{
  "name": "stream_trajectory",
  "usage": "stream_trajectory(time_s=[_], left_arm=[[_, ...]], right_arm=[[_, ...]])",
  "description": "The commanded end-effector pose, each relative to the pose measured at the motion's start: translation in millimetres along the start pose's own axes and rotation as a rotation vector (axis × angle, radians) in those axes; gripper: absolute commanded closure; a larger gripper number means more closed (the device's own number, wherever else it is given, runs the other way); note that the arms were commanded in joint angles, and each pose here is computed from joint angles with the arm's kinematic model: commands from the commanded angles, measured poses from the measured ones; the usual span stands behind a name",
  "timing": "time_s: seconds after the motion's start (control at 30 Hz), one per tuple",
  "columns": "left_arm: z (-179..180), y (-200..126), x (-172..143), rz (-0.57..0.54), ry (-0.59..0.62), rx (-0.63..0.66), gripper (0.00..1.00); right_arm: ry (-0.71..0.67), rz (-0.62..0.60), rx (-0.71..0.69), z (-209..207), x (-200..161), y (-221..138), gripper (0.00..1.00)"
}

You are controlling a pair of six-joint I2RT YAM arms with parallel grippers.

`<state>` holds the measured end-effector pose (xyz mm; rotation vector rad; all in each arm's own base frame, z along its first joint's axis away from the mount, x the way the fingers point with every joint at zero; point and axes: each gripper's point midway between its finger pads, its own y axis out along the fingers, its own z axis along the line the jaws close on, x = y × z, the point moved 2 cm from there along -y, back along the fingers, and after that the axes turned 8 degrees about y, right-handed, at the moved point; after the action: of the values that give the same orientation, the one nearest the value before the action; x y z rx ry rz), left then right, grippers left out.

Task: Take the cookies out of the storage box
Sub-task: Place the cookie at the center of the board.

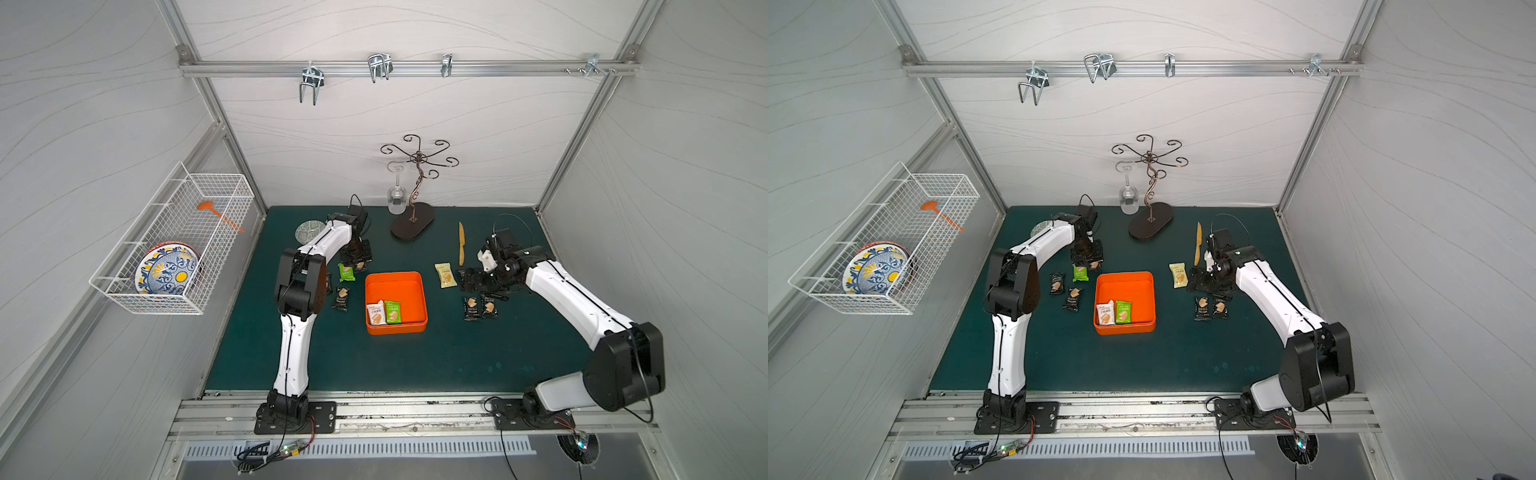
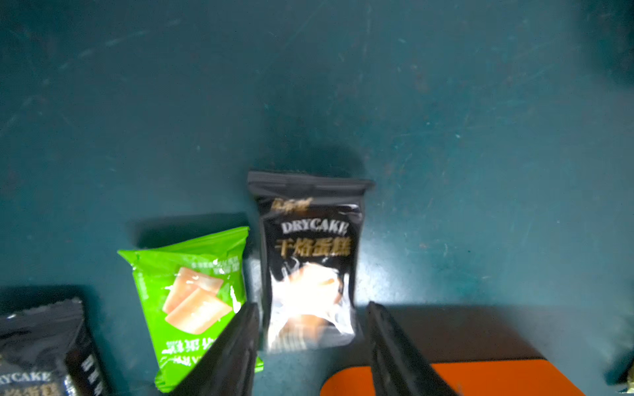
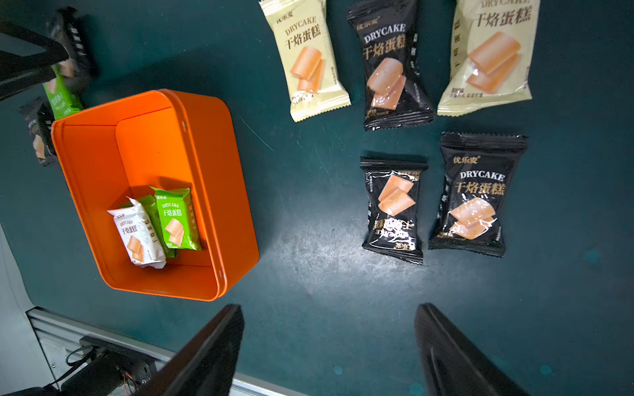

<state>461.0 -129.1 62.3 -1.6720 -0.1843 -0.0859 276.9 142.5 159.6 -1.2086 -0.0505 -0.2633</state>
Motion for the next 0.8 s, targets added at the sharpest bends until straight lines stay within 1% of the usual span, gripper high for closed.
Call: stream_trajectory(time_s=[0.0, 0.1, 0.23, 0.33, 0.43, 0.57, 0.77], left_arm=[[-3.2, -8.6, 6.3, -0.015, 0.008, -0.008, 0.39], [-2.4, -22.7, 6.0, -0.038, 0.007, -0.007, 0.38], [-5.2, -53.4, 1.4, -0.084, 0.003, -0.018, 0.35], [-10.7, -75.1, -16.4, -0.105, 0.004, -0.033, 0.34], [-24.1, -98.3, -38.2, -0.132, 0.025, -0.053, 0.33], [-47.8, -116.3, -77.1, -0.135, 0.056, -0.084, 0.33], [-72.7, -125.1, -131.8, -0.142, 0.057, -0.083, 0.33]], right_arm=[[-0.01, -0.009, -0.002, 3.0, -2.4, -9.3, 0.16], [-0.027, -0.012, 0.011, 8.1, -1.7, -9.7, 0.16], [-0.059, -0.013, 0.03, 16.9, -1.7, -8.3, 0.16], [-0.077, -0.009, 0.045, 22.9, -2.2, -4.8, 0.16], [-0.089, -0.013, 0.066, 28.3, -2.1, -1.7, 0.16], [-0.096, -0.013, 0.1, 34.5, -1.7, 1.3, 0.16], [-0.116, 0.004, 0.136, 39.6, -5.5, 4.7, 0.16]])
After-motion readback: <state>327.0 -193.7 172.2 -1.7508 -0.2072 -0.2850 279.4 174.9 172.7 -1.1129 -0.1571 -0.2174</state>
